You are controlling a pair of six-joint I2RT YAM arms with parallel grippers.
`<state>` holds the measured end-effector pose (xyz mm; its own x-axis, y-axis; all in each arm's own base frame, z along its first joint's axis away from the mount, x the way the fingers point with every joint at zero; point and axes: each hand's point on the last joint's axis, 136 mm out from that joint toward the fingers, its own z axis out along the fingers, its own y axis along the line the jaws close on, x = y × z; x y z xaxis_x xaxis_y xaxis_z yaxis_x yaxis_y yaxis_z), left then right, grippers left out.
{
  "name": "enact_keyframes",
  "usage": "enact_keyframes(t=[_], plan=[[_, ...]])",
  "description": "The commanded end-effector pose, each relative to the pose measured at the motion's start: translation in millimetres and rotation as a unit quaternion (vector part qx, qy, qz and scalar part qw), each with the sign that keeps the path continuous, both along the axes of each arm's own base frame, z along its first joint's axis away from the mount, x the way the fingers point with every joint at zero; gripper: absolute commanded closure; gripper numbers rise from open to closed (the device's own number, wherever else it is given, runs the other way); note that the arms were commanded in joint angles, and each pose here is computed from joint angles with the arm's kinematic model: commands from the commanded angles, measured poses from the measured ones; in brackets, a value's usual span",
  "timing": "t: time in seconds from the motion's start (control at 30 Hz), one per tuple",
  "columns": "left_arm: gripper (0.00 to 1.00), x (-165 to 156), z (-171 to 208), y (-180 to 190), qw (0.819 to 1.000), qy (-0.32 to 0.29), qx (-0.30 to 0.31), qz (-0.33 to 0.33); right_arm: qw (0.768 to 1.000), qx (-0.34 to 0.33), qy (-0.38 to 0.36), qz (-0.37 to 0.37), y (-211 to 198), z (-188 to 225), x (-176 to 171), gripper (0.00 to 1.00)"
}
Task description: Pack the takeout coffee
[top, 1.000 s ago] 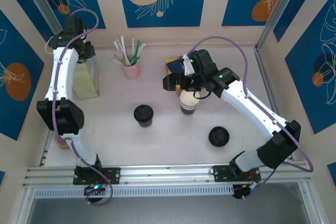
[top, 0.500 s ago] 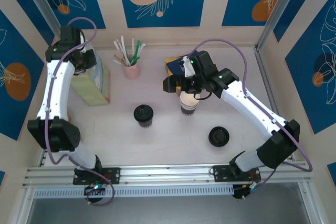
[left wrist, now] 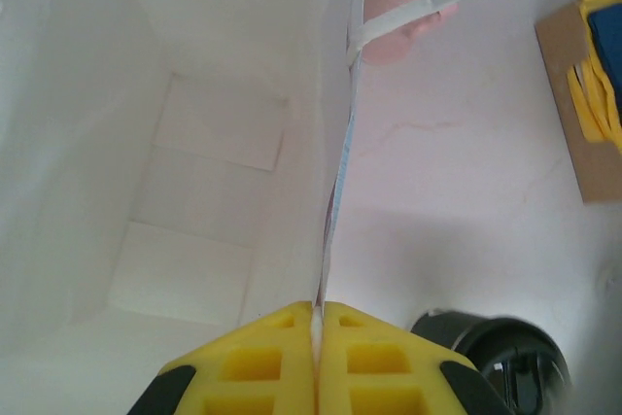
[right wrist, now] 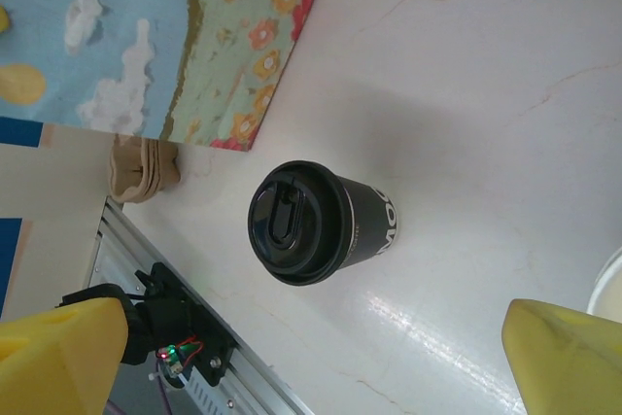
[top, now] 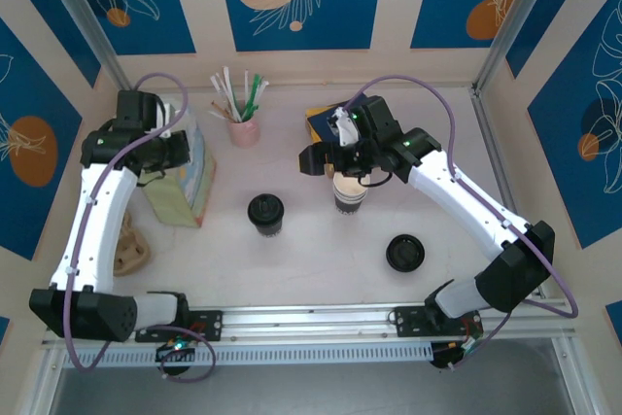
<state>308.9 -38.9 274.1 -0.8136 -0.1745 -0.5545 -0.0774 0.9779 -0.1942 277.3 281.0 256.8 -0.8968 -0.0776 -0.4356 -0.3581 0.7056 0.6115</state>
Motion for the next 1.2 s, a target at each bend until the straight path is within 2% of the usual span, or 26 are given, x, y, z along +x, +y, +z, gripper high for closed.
enact_keyframes(t=[0.0, 0.4, 0.53, 0.8, 0.87, 0.93, 1.03, 1.1, 1.17], plan=[[1.00, -16, -1, -16, 0.999, 0.001, -0.006, -0.043, 1.000, 0.011, 0.008, 0.020, 6, 2, -12, 0.01], [1.00, -26, 18, -64, 0.990, -0.057, -0.035, -0.125, 1.000, 0.005, 0.011, 0.028, 13, -3, -20, 0.01], [1.00, -25, 16, -80, 0.986, -0.060, -0.033, -0.150, 1.000, 0.001, 0.012, 0.028, 14, -6, -21, 0.01], [0.99, -23, 2, -84, 0.987, -0.041, -0.011, -0.157, 1.000, -0.001, 0.014, 0.025, 13, -9, -21, 0.01], [0.89, -23, 1, -85, 0.986, -0.038, -0.009, -0.161, 1.000, -0.002, 0.014, 0.026, 13, -10, -21, 0.01], [0.84, -23, 2, -86, 0.986, -0.037, -0.009, -0.162, 1.000, -0.003, 0.015, 0.025, 13, -11, -21, 0.01], [0.63, -23, 4, -84, 0.987, -0.037, -0.008, -0.156, 1.000, -0.002, 0.015, 0.025, 13, -10, -20, 0.01], [0.57, -23, 8, -83, 0.988, -0.039, -0.008, -0.152, 1.000, -0.001, 0.013, 0.026, 14, -9, -20, 0.01], [0.42, -24, 12, -80, 0.989, -0.042, -0.007, -0.144, 1.000, -0.001, 0.012, 0.026, 14, -8, -20, 0.01]])
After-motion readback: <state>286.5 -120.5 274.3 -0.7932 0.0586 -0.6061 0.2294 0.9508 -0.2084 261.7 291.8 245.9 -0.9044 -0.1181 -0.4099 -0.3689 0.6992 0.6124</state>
